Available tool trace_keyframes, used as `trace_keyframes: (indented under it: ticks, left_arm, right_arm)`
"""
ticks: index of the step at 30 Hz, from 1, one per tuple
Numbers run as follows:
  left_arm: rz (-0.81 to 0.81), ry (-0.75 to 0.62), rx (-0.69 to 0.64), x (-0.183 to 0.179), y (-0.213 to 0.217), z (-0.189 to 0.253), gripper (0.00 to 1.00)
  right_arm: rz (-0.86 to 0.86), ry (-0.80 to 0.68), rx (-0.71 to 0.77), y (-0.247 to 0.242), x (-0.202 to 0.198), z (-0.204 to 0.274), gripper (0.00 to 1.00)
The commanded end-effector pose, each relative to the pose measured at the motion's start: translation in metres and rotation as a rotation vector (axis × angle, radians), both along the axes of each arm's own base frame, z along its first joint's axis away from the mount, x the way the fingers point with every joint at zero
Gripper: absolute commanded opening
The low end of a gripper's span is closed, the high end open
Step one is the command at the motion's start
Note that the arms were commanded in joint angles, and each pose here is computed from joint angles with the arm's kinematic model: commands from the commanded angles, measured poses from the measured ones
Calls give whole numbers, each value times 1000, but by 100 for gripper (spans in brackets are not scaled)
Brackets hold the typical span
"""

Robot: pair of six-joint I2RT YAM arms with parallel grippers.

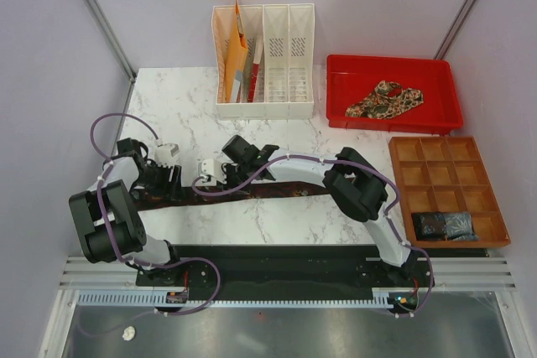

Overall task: Roll the ties
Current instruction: Flatten out the tie at the center of the board.

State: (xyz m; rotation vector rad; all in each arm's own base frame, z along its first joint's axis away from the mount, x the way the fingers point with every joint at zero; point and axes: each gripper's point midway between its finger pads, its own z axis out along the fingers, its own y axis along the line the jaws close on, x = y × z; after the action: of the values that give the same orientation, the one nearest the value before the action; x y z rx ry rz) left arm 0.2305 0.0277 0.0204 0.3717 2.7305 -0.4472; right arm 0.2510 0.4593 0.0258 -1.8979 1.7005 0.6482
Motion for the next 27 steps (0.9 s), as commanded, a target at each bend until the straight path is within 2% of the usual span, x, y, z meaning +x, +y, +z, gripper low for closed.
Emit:
trace_keyframes:
  ticks: [1,16,27]
  left_arm:
    - [-9,29,29,-3,7,-13,66]
    - [-9,34,17,-4,4,-15,65]
    - [-2,-22,-49,9,-5,0,56]
  right_arm:
    - [5,-23,46,22,4,12,0]
    - [-4,-11,72,51,7,13,0]
    - [7,-21,83,75,-3,10,2]
